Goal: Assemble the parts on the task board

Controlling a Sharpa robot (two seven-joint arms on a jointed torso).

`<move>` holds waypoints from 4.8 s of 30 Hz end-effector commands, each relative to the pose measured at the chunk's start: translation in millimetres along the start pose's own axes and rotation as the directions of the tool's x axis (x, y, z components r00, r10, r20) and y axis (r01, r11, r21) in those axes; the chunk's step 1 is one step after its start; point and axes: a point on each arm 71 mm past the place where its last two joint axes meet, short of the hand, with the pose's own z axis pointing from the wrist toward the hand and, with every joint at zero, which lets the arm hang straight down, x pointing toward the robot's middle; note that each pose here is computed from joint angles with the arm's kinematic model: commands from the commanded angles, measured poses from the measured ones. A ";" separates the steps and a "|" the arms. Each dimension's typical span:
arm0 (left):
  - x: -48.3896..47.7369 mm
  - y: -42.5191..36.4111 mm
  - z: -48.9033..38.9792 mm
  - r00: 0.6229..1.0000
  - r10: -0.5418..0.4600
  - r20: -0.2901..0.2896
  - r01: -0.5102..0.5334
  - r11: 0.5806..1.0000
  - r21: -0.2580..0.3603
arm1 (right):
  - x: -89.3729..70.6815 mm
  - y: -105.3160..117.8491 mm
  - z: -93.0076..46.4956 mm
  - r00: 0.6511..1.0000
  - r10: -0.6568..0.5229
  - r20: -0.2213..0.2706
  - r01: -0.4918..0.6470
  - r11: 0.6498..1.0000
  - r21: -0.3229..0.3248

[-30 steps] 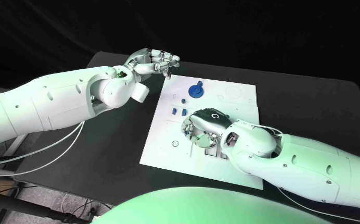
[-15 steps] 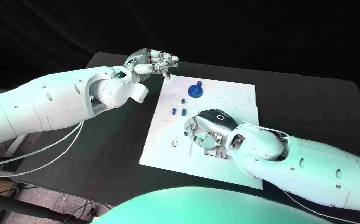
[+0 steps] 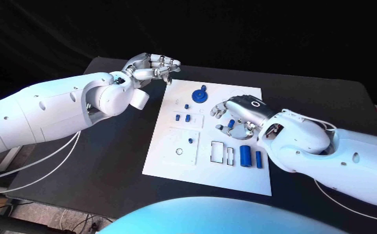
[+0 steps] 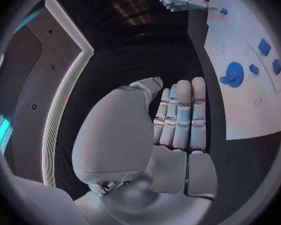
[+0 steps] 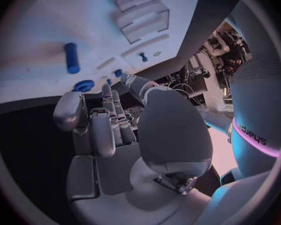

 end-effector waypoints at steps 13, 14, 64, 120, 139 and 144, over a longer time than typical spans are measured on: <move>2.4 0.6 0.0 1.000 -0.014 -0.020 0.014 1.000 0.001 | -2.9 -35.7 -7.8 0.985 -0.047 -0.164 0.066 0.991 0.113; 2.4 0.7 -0.1 1.000 -0.014 -0.020 0.014 1.000 0.001 | -2.3 -36.0 -7.6 0.985 -0.047 -0.168 0.066 0.991 0.113; 3.0 3.5 2.4 1.000 -0.022 -0.021 0.022 1.000 -0.004 | -19.9 13.6 -4.6 0.997 0.068 -0.024 -0.068 0.998 -0.002; 9.8 5.1 4.8 0.999 -0.034 -0.041 0.033 0.999 -0.010 | 65.5 89.4 41.3 0.975 0.055 -0.217 -0.090 0.984 -0.155; 9.6 5.2 4.7 0.999 -0.034 -0.041 0.033 0.999 -0.012 | 73.9 101.5 44.4 0.972 0.017 -0.235 -0.059 0.983 -0.174; 9.5 5.3 4.7 0.999 -0.034 -0.041 0.033 0.999 -0.012 | 73.9 101.8 44.3 0.974 0.022 -0.226 -0.062 0.983 -0.173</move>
